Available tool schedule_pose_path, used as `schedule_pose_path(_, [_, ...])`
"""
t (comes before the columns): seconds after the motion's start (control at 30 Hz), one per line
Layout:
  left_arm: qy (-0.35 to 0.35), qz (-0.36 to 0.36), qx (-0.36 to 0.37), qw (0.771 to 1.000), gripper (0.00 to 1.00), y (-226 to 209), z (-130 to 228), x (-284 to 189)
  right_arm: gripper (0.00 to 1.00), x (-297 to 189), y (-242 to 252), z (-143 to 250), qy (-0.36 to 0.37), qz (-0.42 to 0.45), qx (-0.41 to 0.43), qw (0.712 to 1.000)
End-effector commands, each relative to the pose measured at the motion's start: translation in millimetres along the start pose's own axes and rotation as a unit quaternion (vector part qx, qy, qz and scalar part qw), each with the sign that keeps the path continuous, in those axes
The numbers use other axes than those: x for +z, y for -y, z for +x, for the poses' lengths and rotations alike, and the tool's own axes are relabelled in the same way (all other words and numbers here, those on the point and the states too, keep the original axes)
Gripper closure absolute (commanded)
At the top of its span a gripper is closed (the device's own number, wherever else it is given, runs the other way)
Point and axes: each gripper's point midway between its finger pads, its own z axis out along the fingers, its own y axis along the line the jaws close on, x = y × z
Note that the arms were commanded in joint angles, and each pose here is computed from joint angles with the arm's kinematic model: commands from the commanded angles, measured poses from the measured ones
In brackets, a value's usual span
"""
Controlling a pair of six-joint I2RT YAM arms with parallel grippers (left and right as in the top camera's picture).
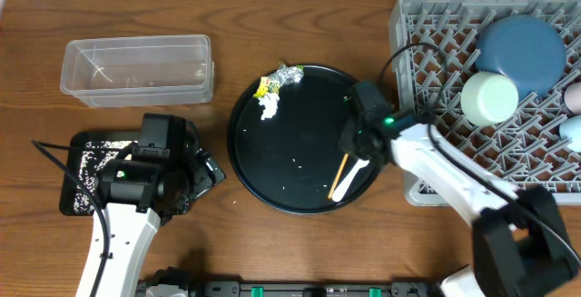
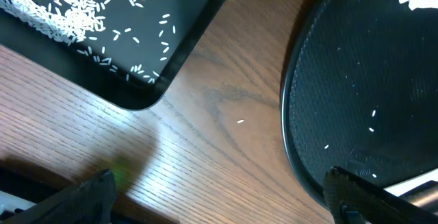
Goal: Sort waste into correct bins and load items into the dishwasher rack
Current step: 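Carry the chopstick into the rack and release it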
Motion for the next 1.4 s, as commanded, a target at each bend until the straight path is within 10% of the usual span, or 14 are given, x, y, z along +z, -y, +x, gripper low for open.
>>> schedule_pose_path(0.0, [0.014,-0.001,-0.004,1.000,0.02,-0.1,-5.9,-5.0,0.99,-38.2,-13.3,-29.7,0.050,-0.042,-0.050,0.997])
schedule_pose_path(0.4, [0.014,-0.001,-0.004,1.000,0.02,0.0,-6.0,-5.0,0.99,-137.7,34.4,-125.2,0.163,-0.010,-0.171,0.972])
schedule_pose_path(1.13, [0.014,-0.001,-0.004,1.000,0.02,0.0,-6.0,-5.0,0.98,-101.2,72.3,-177.3,0.188,0.086,-0.208,0.956])
schedule_pose_path(1.2, [0.014,-0.001,-0.004,1.000,0.02,0.0,-6.0,-5.0,0.88,-91.4,72.6,-179.8,0.183,0.088,-0.209,0.957])
schedule_pose_path(1.37, [0.014,-0.001,-0.004,1.000,0.02,0.0,-6.0,-5.0,0.23,-73.1,72.6,-183.0,0.173,0.085,-0.193,0.962])
